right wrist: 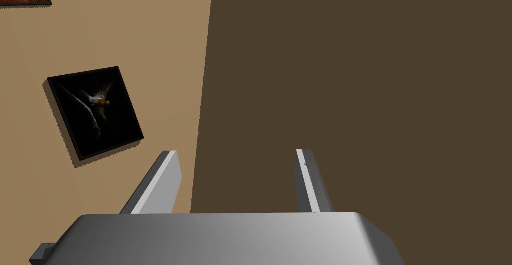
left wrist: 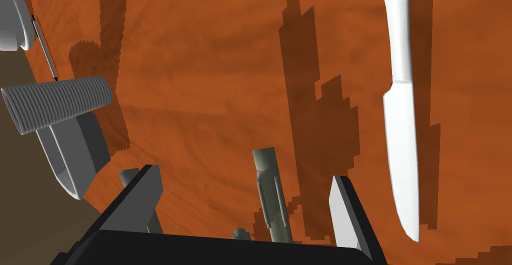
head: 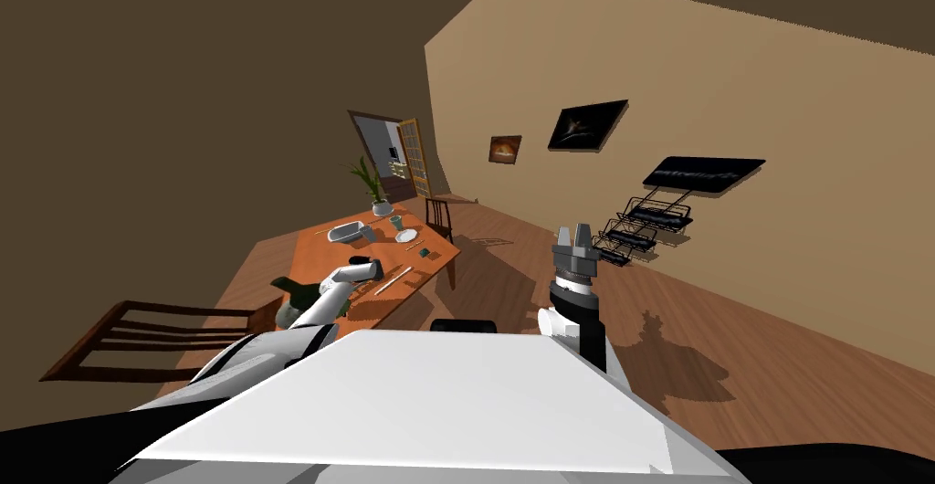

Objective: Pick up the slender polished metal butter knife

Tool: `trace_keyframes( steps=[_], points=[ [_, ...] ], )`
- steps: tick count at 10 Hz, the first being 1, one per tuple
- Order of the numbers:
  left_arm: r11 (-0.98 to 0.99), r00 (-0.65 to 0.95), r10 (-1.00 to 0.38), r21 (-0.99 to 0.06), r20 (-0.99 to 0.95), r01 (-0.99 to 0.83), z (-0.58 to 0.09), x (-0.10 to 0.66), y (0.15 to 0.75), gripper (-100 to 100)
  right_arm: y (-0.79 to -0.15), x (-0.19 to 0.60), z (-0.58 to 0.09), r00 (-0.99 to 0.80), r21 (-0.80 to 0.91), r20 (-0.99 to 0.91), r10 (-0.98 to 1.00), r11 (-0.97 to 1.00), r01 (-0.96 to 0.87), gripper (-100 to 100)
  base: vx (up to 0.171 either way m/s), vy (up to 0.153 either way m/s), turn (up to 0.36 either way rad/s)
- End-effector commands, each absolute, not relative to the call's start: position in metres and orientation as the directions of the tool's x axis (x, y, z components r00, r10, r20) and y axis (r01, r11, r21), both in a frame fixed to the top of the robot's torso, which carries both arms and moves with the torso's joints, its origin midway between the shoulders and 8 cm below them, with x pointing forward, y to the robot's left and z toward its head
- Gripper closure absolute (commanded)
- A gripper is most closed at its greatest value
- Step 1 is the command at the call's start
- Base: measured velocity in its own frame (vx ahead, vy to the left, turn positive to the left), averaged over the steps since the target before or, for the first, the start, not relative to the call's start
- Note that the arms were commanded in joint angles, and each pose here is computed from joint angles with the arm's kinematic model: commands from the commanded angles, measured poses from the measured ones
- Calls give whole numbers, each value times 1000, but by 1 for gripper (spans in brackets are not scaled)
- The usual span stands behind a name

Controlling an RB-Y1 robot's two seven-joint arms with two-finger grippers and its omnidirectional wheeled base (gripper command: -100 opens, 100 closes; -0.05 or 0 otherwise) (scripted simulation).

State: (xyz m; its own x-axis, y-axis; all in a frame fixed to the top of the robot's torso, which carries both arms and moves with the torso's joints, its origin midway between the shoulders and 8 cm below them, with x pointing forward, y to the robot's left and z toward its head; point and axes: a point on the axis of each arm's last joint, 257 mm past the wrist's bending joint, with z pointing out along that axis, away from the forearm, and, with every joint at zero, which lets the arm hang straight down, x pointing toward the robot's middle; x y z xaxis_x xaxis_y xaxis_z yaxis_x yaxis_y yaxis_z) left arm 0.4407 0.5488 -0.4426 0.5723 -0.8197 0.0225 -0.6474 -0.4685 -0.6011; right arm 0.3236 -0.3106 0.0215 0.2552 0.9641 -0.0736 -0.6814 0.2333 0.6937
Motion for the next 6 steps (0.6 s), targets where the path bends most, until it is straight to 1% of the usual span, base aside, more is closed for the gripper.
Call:
trace_keyframes(
  steps=[1, 2, 3, 4, 5, 6],
  points=[
    [-526, 612, -790, -540, 25, -657, -455, 422, 554, -100, -311, 324, 22, 255, 694, -74, 964, 233, -681, 0, 68, -15, -72],
    [-535, 620, -784, -525, 18, -662, -462, 415, 556, -100, -311, 324, 22, 255, 694, -74, 964, 233, -681, 0, 59, -10, -41],
    [-581, 652, -758, -472, 17, -663, -473, 399, 556, -100, -311, 324, 22, 255, 694, -74, 964, 233, -681, 0, 72, -15, -70],
    [-584, 655, -756, -465, 14, -665, -475, 396, 557, -100, -311, 324, 21, 255, 694, -74, 964, 233, -681, 0, 51, -9, -39],
    [-625, 683, -730, -415, 12, -661, -484, 382, 556, -100, -311, 324, 22, 255, 694, -74, 964, 233, -681, 0, 55, -8, -75],
    [-627, 685, -729, -411, 10, -661, -485, 380, 556, -100, -311, 324, 22, 255, 694, -74, 964, 233, -681, 0, 50, -8, -39]
  ],
)
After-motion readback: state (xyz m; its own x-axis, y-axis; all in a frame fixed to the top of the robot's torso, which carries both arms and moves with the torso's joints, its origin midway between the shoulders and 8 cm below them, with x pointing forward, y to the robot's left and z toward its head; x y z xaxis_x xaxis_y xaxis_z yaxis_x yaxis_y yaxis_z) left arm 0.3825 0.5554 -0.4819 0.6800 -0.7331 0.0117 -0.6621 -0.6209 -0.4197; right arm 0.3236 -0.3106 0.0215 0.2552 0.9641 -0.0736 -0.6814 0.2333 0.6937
